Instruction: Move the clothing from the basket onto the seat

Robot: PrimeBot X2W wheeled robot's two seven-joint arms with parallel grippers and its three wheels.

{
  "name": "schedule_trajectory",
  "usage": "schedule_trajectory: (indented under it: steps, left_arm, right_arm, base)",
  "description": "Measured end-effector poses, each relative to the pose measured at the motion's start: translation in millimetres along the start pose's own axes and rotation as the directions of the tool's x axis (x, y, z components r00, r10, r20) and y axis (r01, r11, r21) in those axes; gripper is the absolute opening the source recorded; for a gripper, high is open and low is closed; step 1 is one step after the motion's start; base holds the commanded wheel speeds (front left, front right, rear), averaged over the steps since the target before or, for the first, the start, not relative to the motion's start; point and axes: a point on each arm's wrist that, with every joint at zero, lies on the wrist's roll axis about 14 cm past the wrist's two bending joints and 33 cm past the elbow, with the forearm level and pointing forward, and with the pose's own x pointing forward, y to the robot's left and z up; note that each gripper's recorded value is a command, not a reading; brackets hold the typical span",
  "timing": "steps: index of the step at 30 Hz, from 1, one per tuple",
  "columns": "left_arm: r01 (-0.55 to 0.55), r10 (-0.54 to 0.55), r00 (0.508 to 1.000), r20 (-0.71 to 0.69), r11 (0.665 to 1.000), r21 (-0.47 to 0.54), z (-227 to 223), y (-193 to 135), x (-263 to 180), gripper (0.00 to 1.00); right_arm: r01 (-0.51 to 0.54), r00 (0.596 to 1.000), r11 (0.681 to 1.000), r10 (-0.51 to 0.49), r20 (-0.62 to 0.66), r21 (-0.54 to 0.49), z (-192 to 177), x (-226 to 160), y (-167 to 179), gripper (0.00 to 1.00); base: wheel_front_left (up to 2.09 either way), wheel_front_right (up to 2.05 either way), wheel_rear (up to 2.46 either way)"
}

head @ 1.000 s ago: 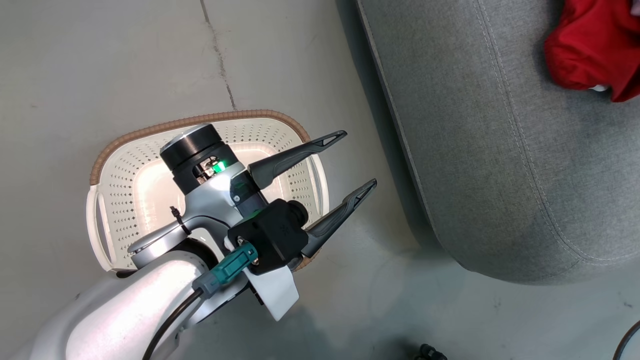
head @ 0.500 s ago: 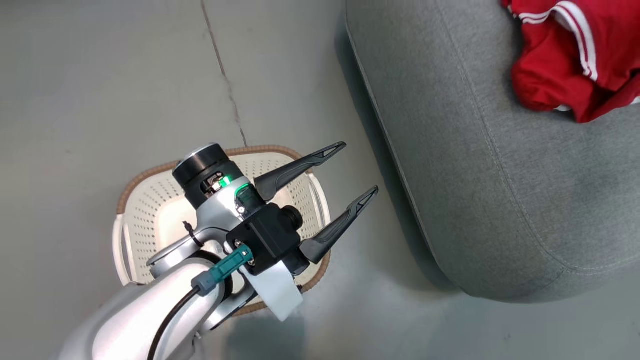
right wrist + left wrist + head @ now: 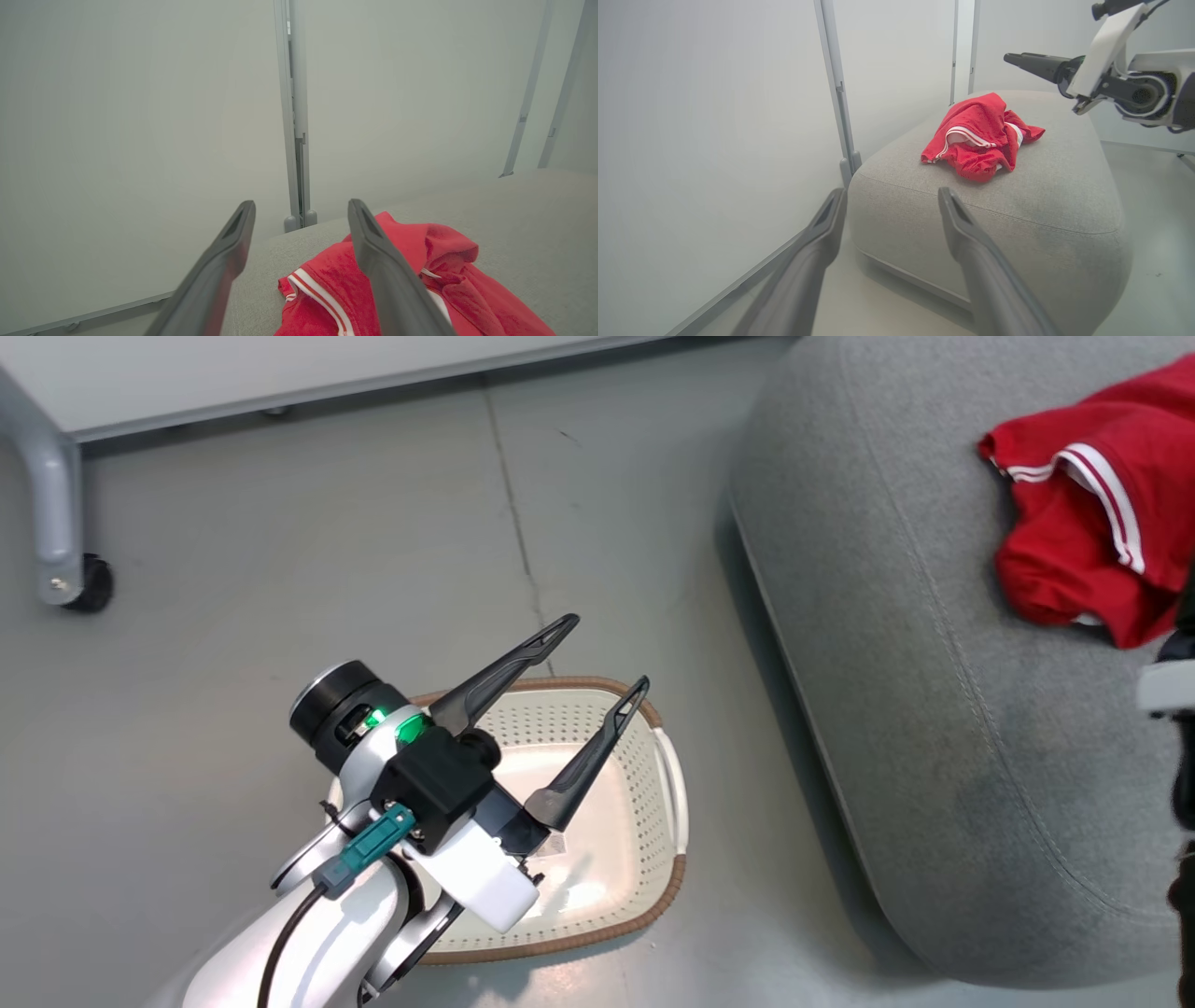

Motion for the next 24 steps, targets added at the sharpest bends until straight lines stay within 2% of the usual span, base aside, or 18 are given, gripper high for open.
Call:
schedule_trajectory:
  steps: [6,11,17,24]
  left_arm:
    - [-0.155,0.155,0.988,-0.002,0.988,0.007,7,24,-30,1.0]
    - [-0.284,0.284,0.959,0.003,0.959,0.008,14,42,-57,1.0]
    - [-0.447,0.447,0.894,-0.003,0.894,0.024,18,66,-98,1.0]
    - [-0.605,0.605,0.796,0.002,0.796,0.02,24,83,-145,1.0]
  right_arm:
    - [-0.153,0.988,0.987,0.154,-0.015,0.043,-10,-14,66,1.0]
    - [-0.265,0.964,0.961,0.266,-0.011,0.077,-7,-29,111,1.0]
    - [-0.387,0.921,0.918,0.389,-0.008,0.093,1,-53,158,1.0]
    - [-0.449,0.891,0.887,0.453,-0.013,0.108,8,-84,179,1.0]
  base:
    - [0.0,0.0,0.0]
    - [0.0,0.0,0.0]
    - [0.0,0.0,0.0]
    - [0.0,0.0,0.0]
